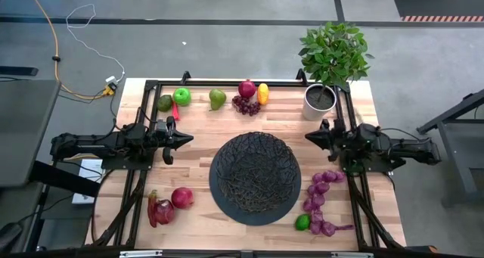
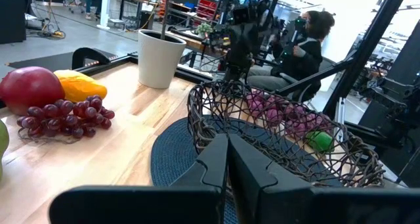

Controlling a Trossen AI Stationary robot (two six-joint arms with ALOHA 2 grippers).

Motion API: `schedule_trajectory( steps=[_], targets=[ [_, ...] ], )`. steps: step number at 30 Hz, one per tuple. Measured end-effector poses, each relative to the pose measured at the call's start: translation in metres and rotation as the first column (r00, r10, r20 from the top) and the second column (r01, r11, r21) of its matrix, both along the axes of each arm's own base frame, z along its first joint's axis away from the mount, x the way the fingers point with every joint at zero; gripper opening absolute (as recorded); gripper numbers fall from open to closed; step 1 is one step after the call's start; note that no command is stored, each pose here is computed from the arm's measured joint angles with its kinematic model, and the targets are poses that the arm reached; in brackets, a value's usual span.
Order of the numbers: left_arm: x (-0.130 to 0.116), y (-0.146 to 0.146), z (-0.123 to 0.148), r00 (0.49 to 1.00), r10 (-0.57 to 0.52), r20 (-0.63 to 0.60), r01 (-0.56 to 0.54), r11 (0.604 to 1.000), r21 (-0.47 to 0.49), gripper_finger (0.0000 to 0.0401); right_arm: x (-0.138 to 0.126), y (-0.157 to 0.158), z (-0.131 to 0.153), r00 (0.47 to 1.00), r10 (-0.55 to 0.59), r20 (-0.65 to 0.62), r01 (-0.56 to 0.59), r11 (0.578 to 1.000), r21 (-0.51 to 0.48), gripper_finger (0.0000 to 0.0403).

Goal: Build produce basket
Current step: Put the purple garlic into the basket

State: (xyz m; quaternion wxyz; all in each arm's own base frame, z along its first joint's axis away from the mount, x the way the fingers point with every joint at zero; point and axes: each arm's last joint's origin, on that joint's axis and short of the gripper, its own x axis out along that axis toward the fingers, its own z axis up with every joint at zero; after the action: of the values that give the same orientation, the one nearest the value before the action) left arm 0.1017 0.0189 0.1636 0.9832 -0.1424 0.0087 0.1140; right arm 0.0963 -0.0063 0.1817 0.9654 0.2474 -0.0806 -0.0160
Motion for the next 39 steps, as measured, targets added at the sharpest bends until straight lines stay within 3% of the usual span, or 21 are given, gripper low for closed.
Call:
schedule_trajectory(
  steps=[4, 7, 12, 16, 21, 27, 32, 39],
  targets=[
    [0.000, 0.000, 0.000, 1.000, 0.000, 0.000, 0.000, 1.000, 0.000, 0.0003, -0.004, -0.001, 0.017, 0.982, -0.019, 0.187, -0.002, 0.994, 0.112, 0.0000],
    [0.000, 0.000, 0.000, 1.000, 0.000, 0.000, 0.000, 1.000, 0.000, 0.0003, -0.011, -0.001, 0.034, 0.932, -0.021, 0.361, -0.037, 0.988, 0.152, 0.0000],
    [0.000, 0.000, 0.000, 1.000, 0.000, 0.000, 0.000, 1.000, 0.000, 0.0003, -0.019, 0.000, 0.072, 0.920, -0.016, 0.391, -0.052, 0.986, 0.161, 0.0007],
    [0.000, 0.000, 0.000, 1.000, 0.000, 0.000, 0.000, 1.000, 0.000, 0.0003, -0.017, 0.000, 0.105, 0.966, -0.028, 0.256, -0.020, 0.983, 0.185, 0.0045],
    [0.000, 0.000, 0.000, 1.000, 0.000, 0.000, 0.000, 1.000, 0.000, 0.0003, -0.005, -0.001, 0.142, 0.997, -0.017, 0.074, -0.003, 0.965, 0.264, 0.0138],
    [0.000, 0.000, 0.000, 1.000, 0.000, 0.001, 0.000, 1.000, 0.000, 0.0003, 0.019, 0.003, 0.184, 0.984, 0.169, -0.048, -0.142, 0.928, 0.346, 0.0257],
    [0.000, 0.000, 0.000, 1.000, 0.000, 0.000, 0.000, 1.000, 0.000, 0.0003, 0.036, 0.005, 0.201, 0.934, 0.254, -0.253, -0.134, 0.902, 0.410, 0.0293],
    [0.000, 0.000, 0.000, 1.000, 0.000, 0.000, 0.000, 1.000, 0.000, 0.0003, 0.040, 0.011, 0.200, 0.743, 0.261, -0.616, 0.141, 0.839, 0.526, 0.0296]
  ],
)
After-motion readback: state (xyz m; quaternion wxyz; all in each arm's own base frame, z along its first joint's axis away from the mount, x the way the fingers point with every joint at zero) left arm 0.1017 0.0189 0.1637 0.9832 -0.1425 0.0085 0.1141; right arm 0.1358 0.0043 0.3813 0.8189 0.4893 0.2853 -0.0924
